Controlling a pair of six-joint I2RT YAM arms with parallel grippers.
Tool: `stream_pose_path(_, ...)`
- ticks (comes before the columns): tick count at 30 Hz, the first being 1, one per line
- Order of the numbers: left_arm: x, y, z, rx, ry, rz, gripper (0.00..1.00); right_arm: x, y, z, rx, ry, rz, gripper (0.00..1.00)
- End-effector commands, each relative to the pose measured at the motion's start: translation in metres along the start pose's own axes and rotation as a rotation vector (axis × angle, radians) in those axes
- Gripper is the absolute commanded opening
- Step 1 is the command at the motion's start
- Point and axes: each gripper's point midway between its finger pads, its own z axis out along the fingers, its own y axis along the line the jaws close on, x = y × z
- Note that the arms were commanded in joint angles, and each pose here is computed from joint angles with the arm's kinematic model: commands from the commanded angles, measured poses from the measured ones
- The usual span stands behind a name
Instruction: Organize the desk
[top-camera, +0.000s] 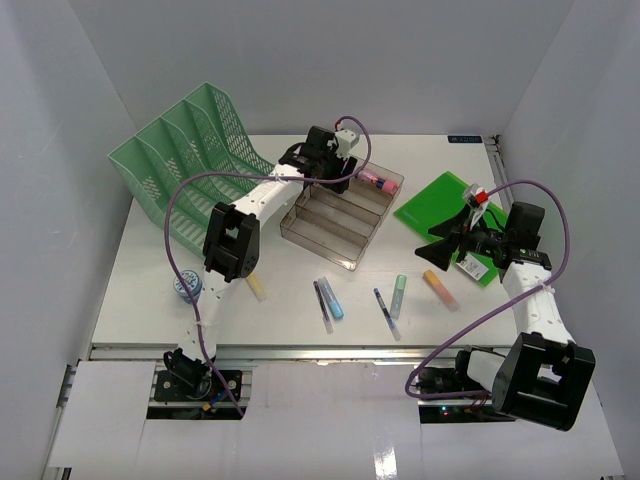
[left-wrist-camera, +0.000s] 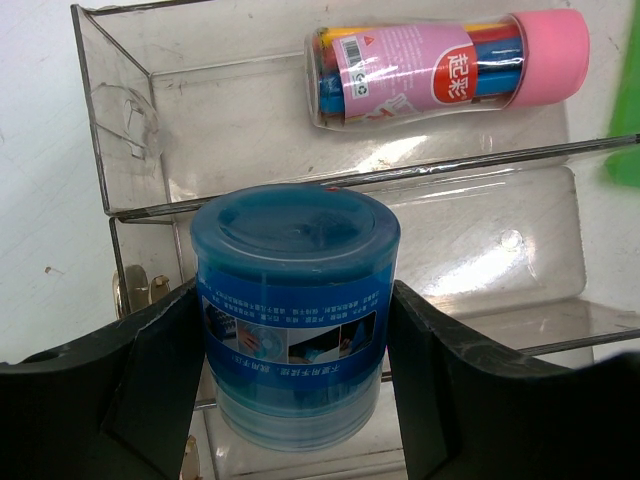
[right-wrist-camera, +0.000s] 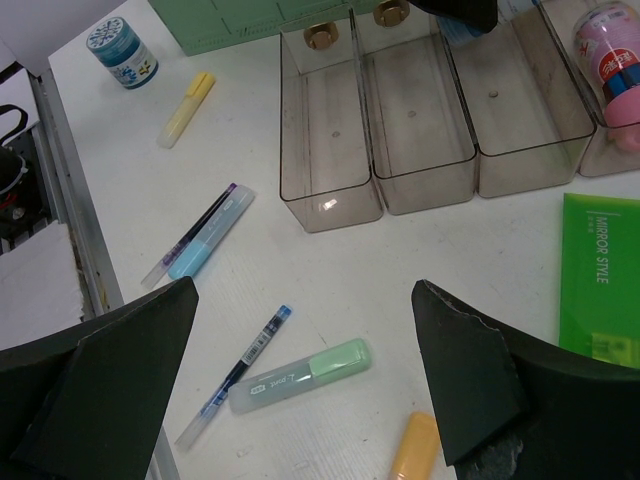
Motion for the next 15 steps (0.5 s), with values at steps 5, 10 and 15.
stream_pose_path(5,-0.045,0.010,-0.041,-0.049,-0.094,-0.006,0.58,-0.002,0.002,-0.001,-0.012,-0.017,-0.011,0.94)
stream_pose_path(10,-0.056,0.013,-0.049,-0.070,-0.120,-0.013,0.70,-0.002,0.001,-0.002,-0.009,-0.018,-0.011,0.94)
stream_pose_path(15,-0.064,0.011,-0.056,-0.061,-0.138,-0.004,0.45,-0.001,0.001,-0.002,-0.007,-0.019,-0.010,0.94)
